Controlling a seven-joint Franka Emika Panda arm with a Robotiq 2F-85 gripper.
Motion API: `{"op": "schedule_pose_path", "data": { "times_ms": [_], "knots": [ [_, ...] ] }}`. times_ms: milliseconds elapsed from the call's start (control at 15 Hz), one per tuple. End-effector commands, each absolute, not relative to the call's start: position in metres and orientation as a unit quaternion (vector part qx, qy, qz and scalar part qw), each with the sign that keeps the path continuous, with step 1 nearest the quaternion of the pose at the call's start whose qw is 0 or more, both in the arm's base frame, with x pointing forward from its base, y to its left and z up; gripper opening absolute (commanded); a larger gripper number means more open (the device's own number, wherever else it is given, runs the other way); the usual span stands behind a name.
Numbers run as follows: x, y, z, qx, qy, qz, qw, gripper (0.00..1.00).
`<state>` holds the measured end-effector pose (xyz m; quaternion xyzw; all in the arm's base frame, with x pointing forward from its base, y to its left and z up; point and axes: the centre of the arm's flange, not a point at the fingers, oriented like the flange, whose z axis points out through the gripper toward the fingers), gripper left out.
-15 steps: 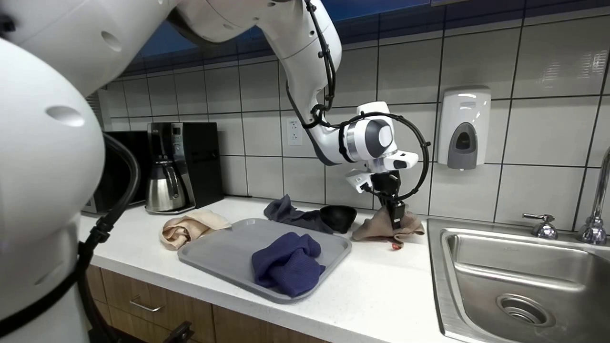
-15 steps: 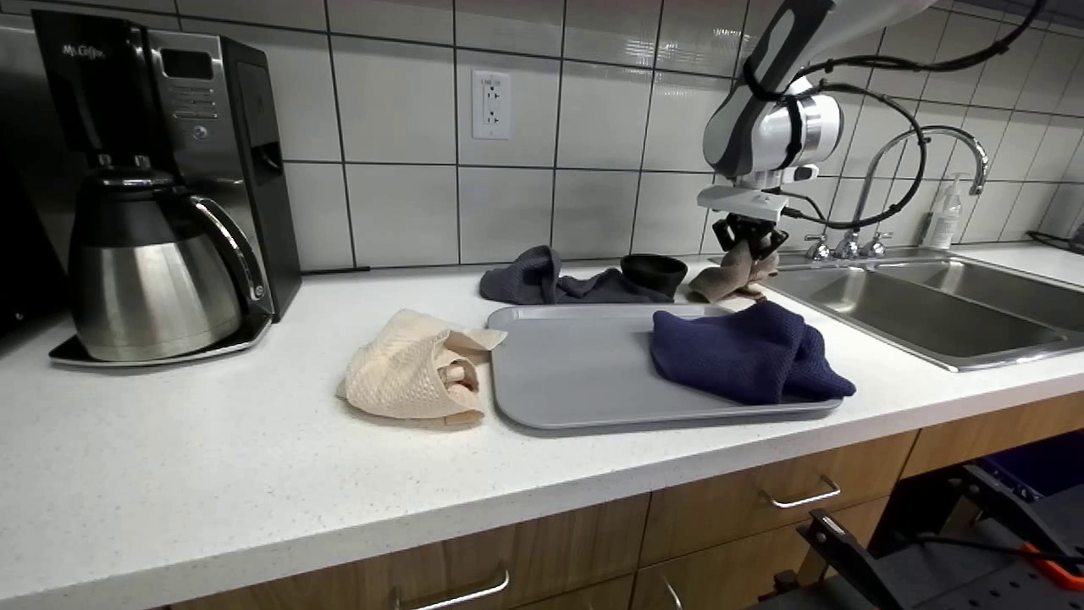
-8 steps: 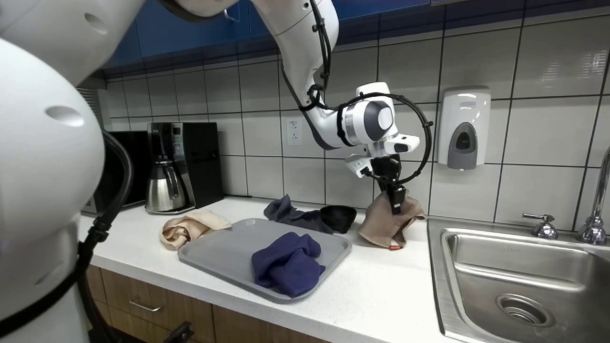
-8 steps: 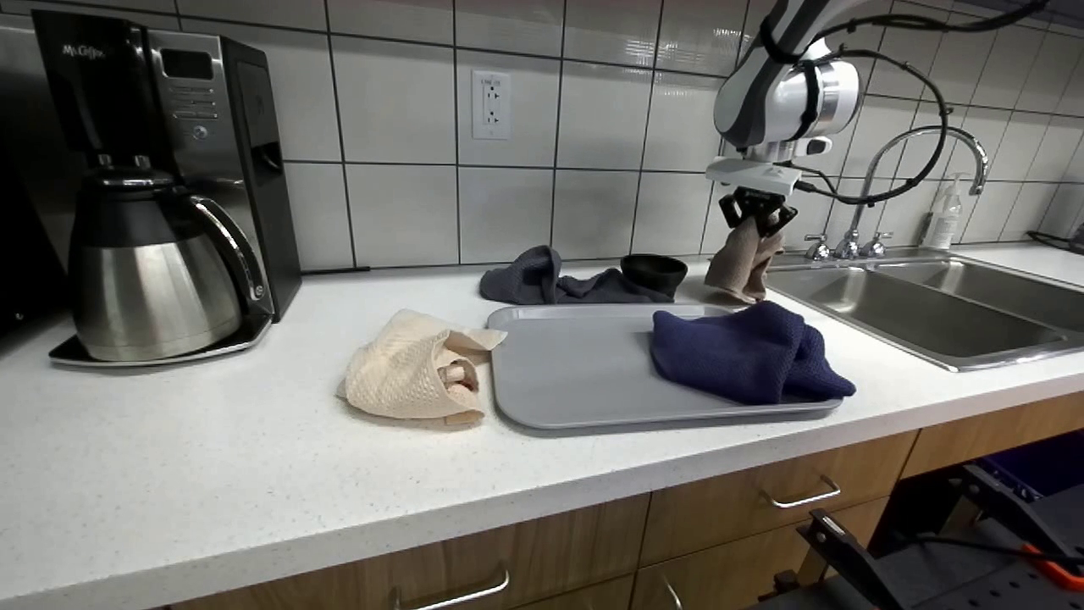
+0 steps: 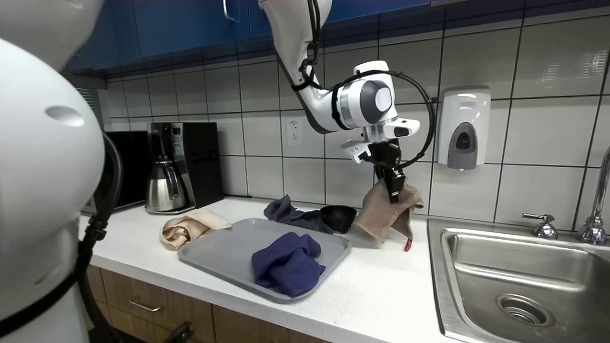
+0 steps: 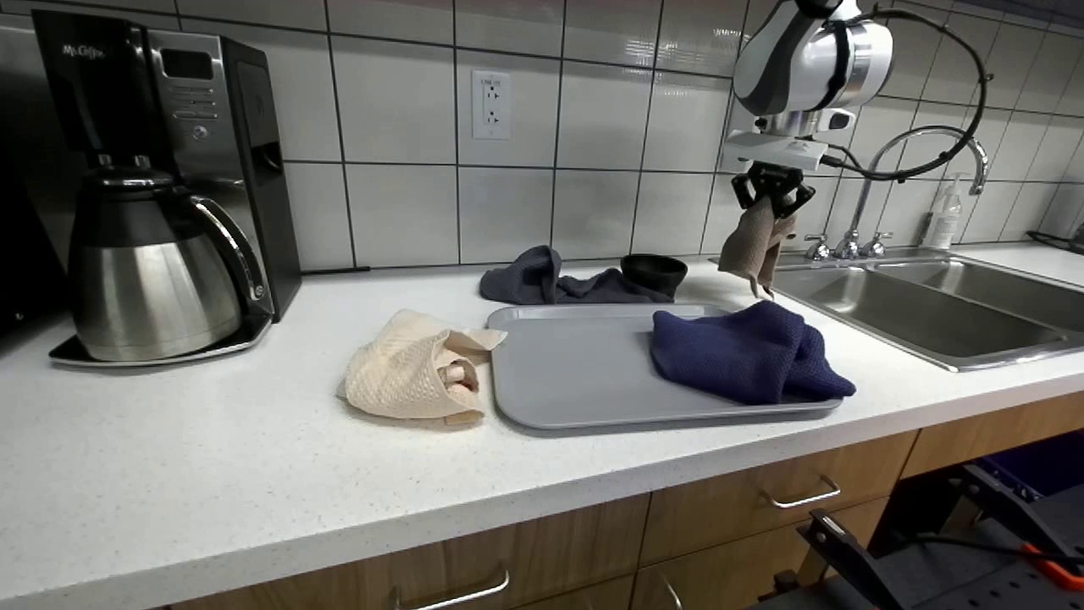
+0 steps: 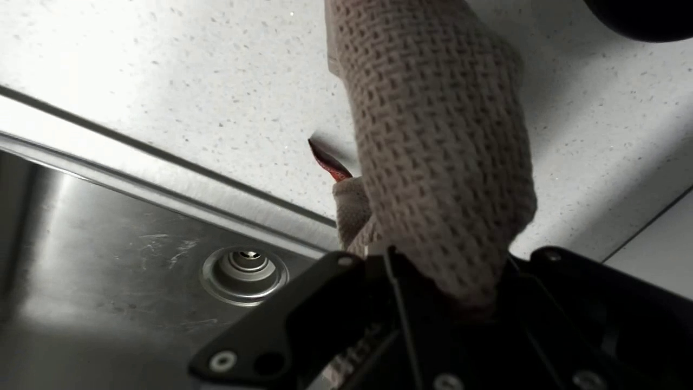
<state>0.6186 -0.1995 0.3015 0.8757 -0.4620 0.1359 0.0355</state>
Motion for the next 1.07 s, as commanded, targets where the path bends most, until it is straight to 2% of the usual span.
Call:
{"op": "schedule_pose_path", "data": {
  "times_ms": [0, 1000],
  "knots": [
    [0.585, -0.191, 0.324, 0.888, -0.436, 0.140, 0.036, 0.03],
    [0.544, -0.117, 0.364, 0.941, -0.300, 0.146, 0.056, 0.03]
  ]
}}
